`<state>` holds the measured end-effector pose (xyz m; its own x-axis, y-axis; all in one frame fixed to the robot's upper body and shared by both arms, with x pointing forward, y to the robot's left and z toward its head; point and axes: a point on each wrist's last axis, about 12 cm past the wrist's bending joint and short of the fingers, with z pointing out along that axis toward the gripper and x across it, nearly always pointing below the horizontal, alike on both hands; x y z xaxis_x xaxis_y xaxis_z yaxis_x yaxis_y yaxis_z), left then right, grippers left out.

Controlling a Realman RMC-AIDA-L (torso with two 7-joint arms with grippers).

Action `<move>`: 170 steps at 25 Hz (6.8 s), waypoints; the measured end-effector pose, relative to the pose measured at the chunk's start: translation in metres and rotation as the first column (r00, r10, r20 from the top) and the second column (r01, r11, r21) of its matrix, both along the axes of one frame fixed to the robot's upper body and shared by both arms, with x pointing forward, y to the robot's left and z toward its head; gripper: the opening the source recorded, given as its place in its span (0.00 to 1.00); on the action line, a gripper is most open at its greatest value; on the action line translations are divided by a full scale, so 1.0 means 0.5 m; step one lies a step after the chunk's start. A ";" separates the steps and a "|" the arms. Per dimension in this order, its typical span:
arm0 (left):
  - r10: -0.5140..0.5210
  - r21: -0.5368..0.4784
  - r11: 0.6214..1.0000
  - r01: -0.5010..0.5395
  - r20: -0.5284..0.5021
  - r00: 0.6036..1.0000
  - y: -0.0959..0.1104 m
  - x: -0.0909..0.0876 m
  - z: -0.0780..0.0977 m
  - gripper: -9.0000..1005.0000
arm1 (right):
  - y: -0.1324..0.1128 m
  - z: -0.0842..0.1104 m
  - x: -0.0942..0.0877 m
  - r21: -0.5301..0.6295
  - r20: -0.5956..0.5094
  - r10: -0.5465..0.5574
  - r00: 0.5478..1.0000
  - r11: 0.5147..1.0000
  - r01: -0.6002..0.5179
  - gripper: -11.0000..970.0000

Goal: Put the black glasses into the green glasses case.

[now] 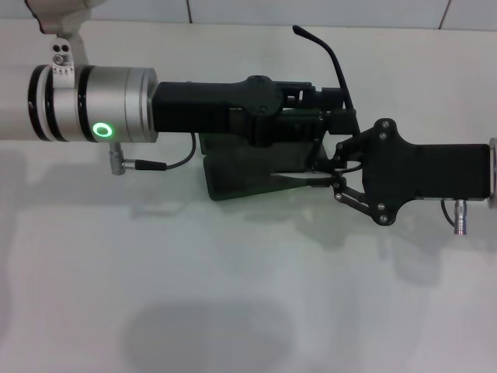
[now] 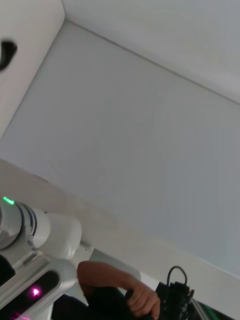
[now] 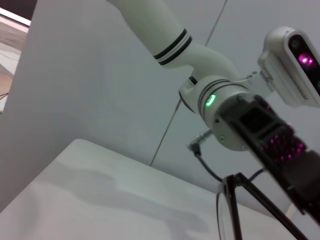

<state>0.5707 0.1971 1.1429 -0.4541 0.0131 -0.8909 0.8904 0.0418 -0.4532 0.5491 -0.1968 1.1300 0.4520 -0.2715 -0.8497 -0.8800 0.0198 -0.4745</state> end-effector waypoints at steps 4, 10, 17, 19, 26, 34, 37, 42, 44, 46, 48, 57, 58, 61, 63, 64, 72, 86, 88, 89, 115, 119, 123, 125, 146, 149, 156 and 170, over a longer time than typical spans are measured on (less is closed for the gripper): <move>0.019 0.014 1.000 -0.019 -0.025 1.000 0.006 0.005 -0.002 0.55 | 0.000 0.000 -0.004 0.004 0.009 0.010 1.000 1.000 -0.010 0.12; -0.004 0.071 0.997 0.007 -0.044 0.999 -0.001 0.003 -0.011 0.55 | 0.001 0.002 -0.004 0.008 0.018 0.014 1.000 1.000 -0.014 0.12; -0.007 0.080 0.997 0.012 -0.056 0.998 -0.004 0.003 -0.013 0.55 | 0.002 0.004 -0.005 0.018 0.033 0.022 0.999 1.000 -0.023 0.12; 0.011 0.060 0.998 -0.008 -0.052 0.999 0.000 0.006 -0.010 0.55 | 0.000 0.004 -0.007 0.021 0.032 0.030 0.999 0.999 -0.031 0.13; 0.147 -0.004 0.989 -0.147 -0.055 0.988 0.050 0.004 -0.018 0.55 | -0.017 0.005 -0.036 0.082 0.084 0.069 0.994 0.994 -0.076 0.14; 0.271 0.094 0.959 -0.268 -0.022 0.962 0.015 0.012 -0.075 0.55 | 0.002 0.009 -0.080 0.166 0.068 0.248 0.966 0.952 -0.256 0.15; 0.241 0.063 0.968 -0.242 0.036 0.970 -0.009 0.011 -0.072 0.55 | 0.038 -0.008 -0.061 0.143 -0.016 0.261 0.965 0.956 -0.256 0.15; 0.198 -0.024 0.980 -0.196 0.116 0.973 -0.016 -0.003 -0.061 0.55 | 0.053 -0.026 -0.038 0.143 -0.113 0.196 0.974 0.973 -0.180 0.16; 0.160 -0.052 0.987 -0.153 0.171 0.972 -0.013 -0.019 -0.059 0.55 | 0.050 -0.028 -0.033 0.158 -0.125 0.164 0.979 0.977 -0.144 0.16; 0.136 -0.069 0.990 -0.125 0.204 0.969 -0.008 -0.030 -0.058 0.55 | 0.046 -0.030 -0.030 0.165 -0.136 0.142 0.981 0.979 -0.119 0.16; 0.129 -0.076 0.990 -0.116 0.215 0.968 -0.005 -0.035 -0.058 0.55 | 0.044 -0.032 -0.028 0.162 -0.142 0.130 0.981 0.981 -0.106 0.17; 0.115 -0.067 0.992 -0.103 0.218 0.969 -0.006 -0.035 -0.057 0.55 | 0.042 -0.033 -0.021 0.163 -0.144 0.096 0.985 0.984 -0.072 0.18; 0.113 -0.065 0.993 -0.101 0.217 0.970 -0.006 -0.035 -0.057 0.55 | 0.041 -0.033 -0.021 0.164 -0.144 0.093 0.985 0.984 -0.069 0.18; 0.111 -0.061 0.993 -0.100 0.216 0.970 -0.006 -0.035 -0.058 0.55 | 0.041 -0.033 -0.021 0.164 -0.145 0.091 0.985 0.984 -0.067 0.19; 0.113 -0.059 0.993 -0.102 0.217 0.970 -0.005 -0.034 -0.058 0.55 | 0.040 -0.034 -0.021 0.164 -0.146 0.090 0.985 0.984 -0.066 0.19; 0.117 -0.060 0.992 -0.106 0.220 0.968 -0.004 -0.034 -0.058 0.55 | 0.040 -0.034 -0.021 0.162 -0.146 0.089 0.985 0.985 -0.065 0.19; 0.472 -0.127 0.882 -0.455 0.250 0.845 0.078 -0.018 -0.084 0.55 | 0.040 -0.071 0.000 0.027 -0.055 -0.075 0.996 0.997 0.076 0.20; 0.660 -0.109 0.749 -0.654 0.208 0.722 0.136 -0.010 -0.109 0.55 | 0.183 -0.091 0.004 -0.238 0.309 -0.342 0.887 0.876 0.420 0.22; 0.660 -0.108 0.749 -0.654 0.207 0.722 0.135 -0.008 -0.108 0.55 | 0.183 -0.096 0.003 -0.246 0.313 -0.347 0.884 0.869 0.428 0.22; 0.660 -0.109 0.749 -0.654 0.208 0.722 0.134 -0.007 -0.108 0.55 | 0.180 -0.099 0.004 -0.250 0.309 -0.352 0.884 0.866 0.432 0.22; 0.668 -0.055 0.739 -0.672 0.196 0.718 0.124 0.015 -0.111 0.56 | 0.136 -0.075 0.025 -0.149 -0.015 -0.366 0.930 0.921 0.360 0.30; 0.670 0.099 0.721 -0.686 0.152 0.726 0.113 0.059 -0.117 0.56 | 0.040 -0.041 0.039 -0.020 -0.223 -0.314 0.923 0.948 0.318 0.30; 0.611 0.276 0.735 -0.620 0.128 0.781 0.078 0.108 -0.105 0.56 | -0.080 -0.014 0.063 0.105 -0.432 -0.282 0.857 0.928 0.358 0.30; 0.597 0.291 0.740 -0.607 0.134 0.791 0.070 0.112 -0.102 0.56 | -0.124 -0.010 0.072 0.157 -0.483 -0.307 0.820 0.891 0.426 0.31; 0.375 0.508 0.759 -0.407 0.171 0.911 -0.004 0.100 -0.120 0.56 | -0.203 -0.027 0.058 0.236 -0.565 -0.406 0.718 0.755 0.612 0.70; 0.308 0.515 0.770 -0.378 0.219 0.926 -0.002 0.077 -0.138 0.56 | -0.201 -0.030 0.064 0.226 -0.565 -0.426 0.706 0.744 0.629 0.70; 0.218 0.467 0.809 -0.356 0.324 0.920 -0.005 0.036 -0.165 0.56 | -0.186 -0.032 0.071 0.214 -0.561 -0.427 0.709 0.752 0.623 0.70; 0.171 -0.023 0.983 -0.181 0.467 0.868 0.142 -0.112 -0.075 0.64 | -0.051 -0.028 -0.005 0.205 -0.420 -0.018 0.907 0.972 0.114 0.71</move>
